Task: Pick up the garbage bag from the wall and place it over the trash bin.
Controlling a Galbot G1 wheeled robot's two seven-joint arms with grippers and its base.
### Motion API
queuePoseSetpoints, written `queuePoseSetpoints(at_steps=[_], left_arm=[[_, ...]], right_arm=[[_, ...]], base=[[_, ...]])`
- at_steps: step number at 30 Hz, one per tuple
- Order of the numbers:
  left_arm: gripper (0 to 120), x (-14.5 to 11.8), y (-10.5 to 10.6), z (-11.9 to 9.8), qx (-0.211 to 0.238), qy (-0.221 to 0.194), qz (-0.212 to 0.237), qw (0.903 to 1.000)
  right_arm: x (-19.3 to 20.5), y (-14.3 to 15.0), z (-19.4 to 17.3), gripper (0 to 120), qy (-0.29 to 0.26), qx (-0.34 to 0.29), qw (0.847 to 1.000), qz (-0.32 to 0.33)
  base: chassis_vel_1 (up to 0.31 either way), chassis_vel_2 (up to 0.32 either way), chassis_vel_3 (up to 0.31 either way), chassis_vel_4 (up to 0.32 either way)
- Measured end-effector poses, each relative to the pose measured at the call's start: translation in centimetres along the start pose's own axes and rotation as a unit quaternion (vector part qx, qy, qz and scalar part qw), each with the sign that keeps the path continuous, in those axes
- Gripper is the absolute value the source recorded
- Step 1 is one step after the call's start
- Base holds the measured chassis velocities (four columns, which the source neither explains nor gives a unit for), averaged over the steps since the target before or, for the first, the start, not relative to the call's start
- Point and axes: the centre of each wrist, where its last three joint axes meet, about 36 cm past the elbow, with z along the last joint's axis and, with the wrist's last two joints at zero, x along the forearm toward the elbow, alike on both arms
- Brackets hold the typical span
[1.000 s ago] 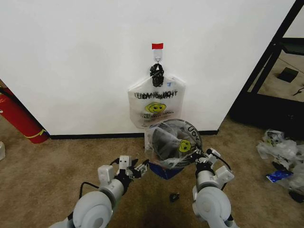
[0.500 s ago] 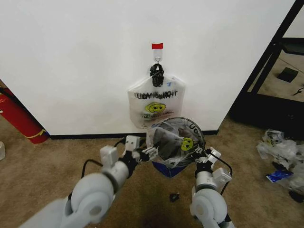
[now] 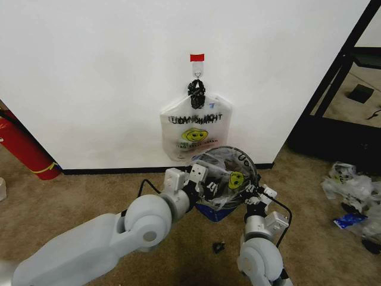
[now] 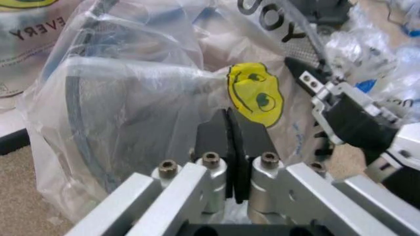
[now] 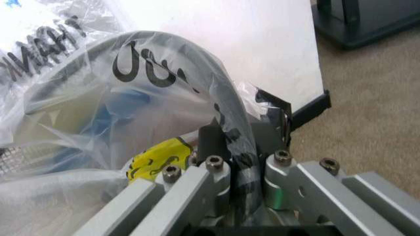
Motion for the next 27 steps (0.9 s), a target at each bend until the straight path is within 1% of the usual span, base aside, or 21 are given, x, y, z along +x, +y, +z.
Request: queuePoseSetpoints(at_steps=[3, 6, 8, 11, 14, 16, 19, 21, 22, 25, 27], left_arm=[[0, -0.8, -0.2, -1.0, -0.01, 0.01, -0.005, 0.9999], [0, -1.7, -0.8, -2.1, -0.001, 0.03, -0.005, 0.9995], [0, -2.0, -0.9, -2.2, 0.001, 0.033, -0.005, 0.9994], [0, -3.6, -1.6, -3.1, 0.012, 0.044, -0.004, 0.999], [0, -5.4, -2.3, -3.5, 0.014, 0.048, -0.006, 0.9987], [0, -5.6, -2.4, -3.6, 0.014, 0.049, -0.006, 0.9987], [0, -7.8, -3.3, -3.6, 0.016, 0.059, -0.007, 0.9981], [0, -9.0, -3.6, -3.4, 0.017, 0.065, -0.013, 0.9976], [0, -9.0, -3.6, -3.4, 0.017, 0.065, -0.013, 0.9976], [0, -11.6, -3.4, -2.9, 0.012, 0.076, -0.037, 0.9964], [0, -12.7, -3.1, -2.6, 0.007, 0.08, -0.051, 0.9955]], right_arm=[[0.0, -0.1, 0.3, 1, -0.009, 0.011, 1.0, -0.002], [0.1, 0.0, 0.6, 1, -0.015, 0.019, 1.0, -0.006], [0.1, 0.0, 0.7, 1, -0.016, 0.019, 1.0, -0.006], [0.1, 0.2, 1.0, 1, -0.019, 0.022, 1.0, -0.007], [0.2, 0.3, 1.1, 1, -0.022, 0.025, 0.999, -0.009], [0.2, 0.3, 1.1, 1, -0.023, 0.026, 0.999, -0.01], [0.3, 0.3, 1.3, 1, -0.024, 0.028, 0.999, -0.012], [0.3, 0.3, 1.3, 1, -0.026, 0.028, 0.999, -0.012], [0.3, 0.3, 1.3, 1, -0.026, 0.028, 0.999, -0.012], [0.3, 0.2, 1.3, 1, -0.027, 0.028, 0.999, -0.014], [0.3, 0.2, 1.2, 1, -0.027, 0.028, 0.999, -0.016]], base=[[0.0, 0.0, 0.0, 0.0], [0.0, 0.0, 0.0, 0.0], [0.0, 0.0, 0.0, 0.0], [0.0, 0.0, 0.0, 0.0], [0.0, 0.0, 0.0, 0.0], [0.0, 0.0, 0.0, 0.0], [0.0, 0.0, 0.0, 0.0], [0.0, 0.0, 0.0, 0.0], [0.0, 0.0, 0.0, 0.0], [0.0, 0.0, 0.0, 0.0], [0.0, 0.0, 0.0, 0.0]])
